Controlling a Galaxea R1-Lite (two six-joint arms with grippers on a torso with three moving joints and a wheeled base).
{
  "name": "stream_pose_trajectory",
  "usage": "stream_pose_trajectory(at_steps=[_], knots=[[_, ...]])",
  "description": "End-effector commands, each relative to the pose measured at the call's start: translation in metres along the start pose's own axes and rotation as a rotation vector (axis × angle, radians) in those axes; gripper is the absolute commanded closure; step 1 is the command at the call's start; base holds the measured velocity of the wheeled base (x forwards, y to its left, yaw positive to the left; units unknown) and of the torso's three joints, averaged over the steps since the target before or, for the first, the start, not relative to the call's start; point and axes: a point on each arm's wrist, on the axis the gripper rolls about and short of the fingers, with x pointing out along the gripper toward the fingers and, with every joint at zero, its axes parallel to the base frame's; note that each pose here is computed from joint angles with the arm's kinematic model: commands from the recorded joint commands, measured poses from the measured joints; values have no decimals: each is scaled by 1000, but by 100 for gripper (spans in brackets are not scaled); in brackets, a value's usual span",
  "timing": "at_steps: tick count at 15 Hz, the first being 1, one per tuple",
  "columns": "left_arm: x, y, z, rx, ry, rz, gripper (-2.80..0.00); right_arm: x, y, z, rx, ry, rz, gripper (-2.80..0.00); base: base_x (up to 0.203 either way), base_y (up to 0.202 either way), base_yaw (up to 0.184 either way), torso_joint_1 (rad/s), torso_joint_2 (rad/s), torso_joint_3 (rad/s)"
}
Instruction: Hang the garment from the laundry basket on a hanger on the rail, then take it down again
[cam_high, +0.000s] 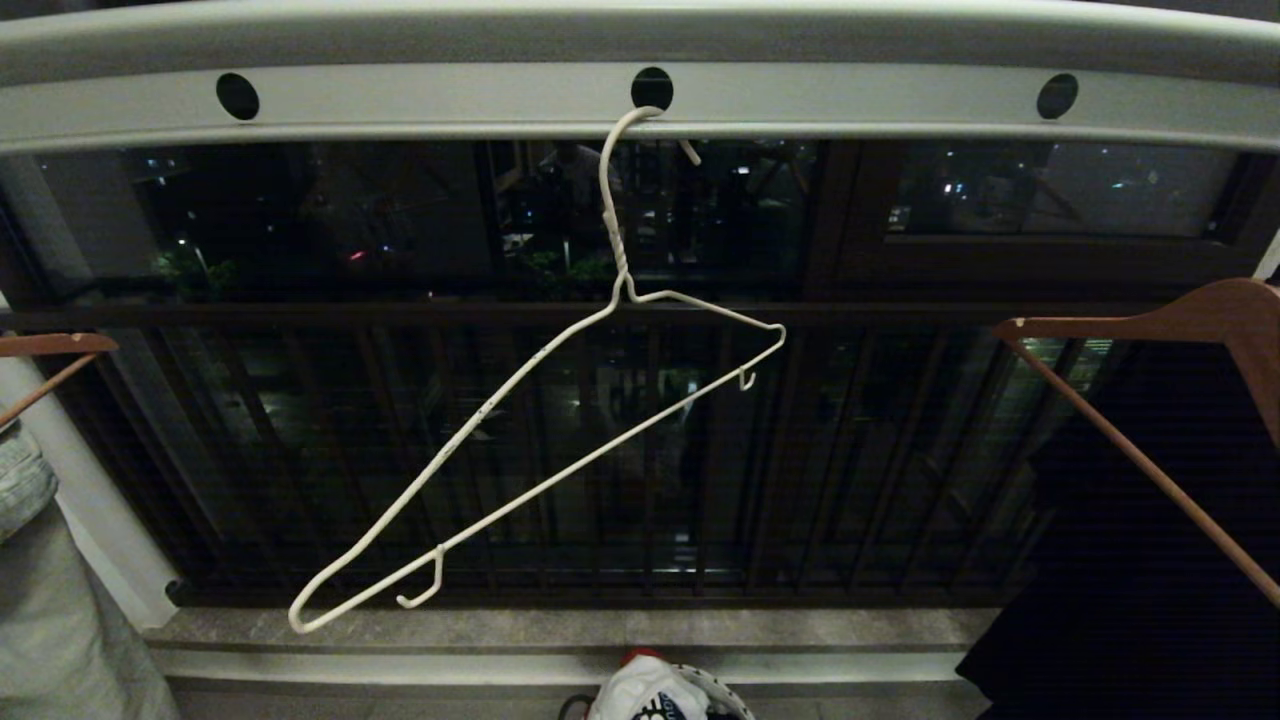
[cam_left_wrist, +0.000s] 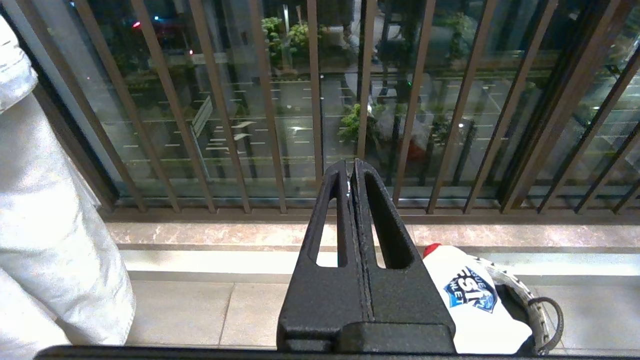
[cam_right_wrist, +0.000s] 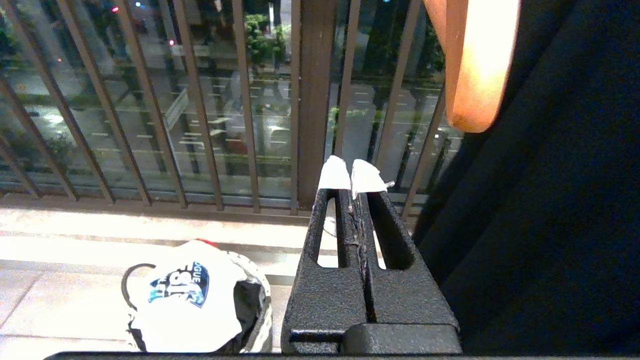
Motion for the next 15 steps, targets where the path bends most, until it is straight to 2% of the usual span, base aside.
stream_pose_trajectory(at_steps=[1,15], knots=[[0,0,0,1,0,0,0,0,0,0,-1,0,1,0,0,0,0,0,0,0],[0,0,0,1,0,0,0,0,0,0,-1,0,1,0,0,0,0,0,0,0]])
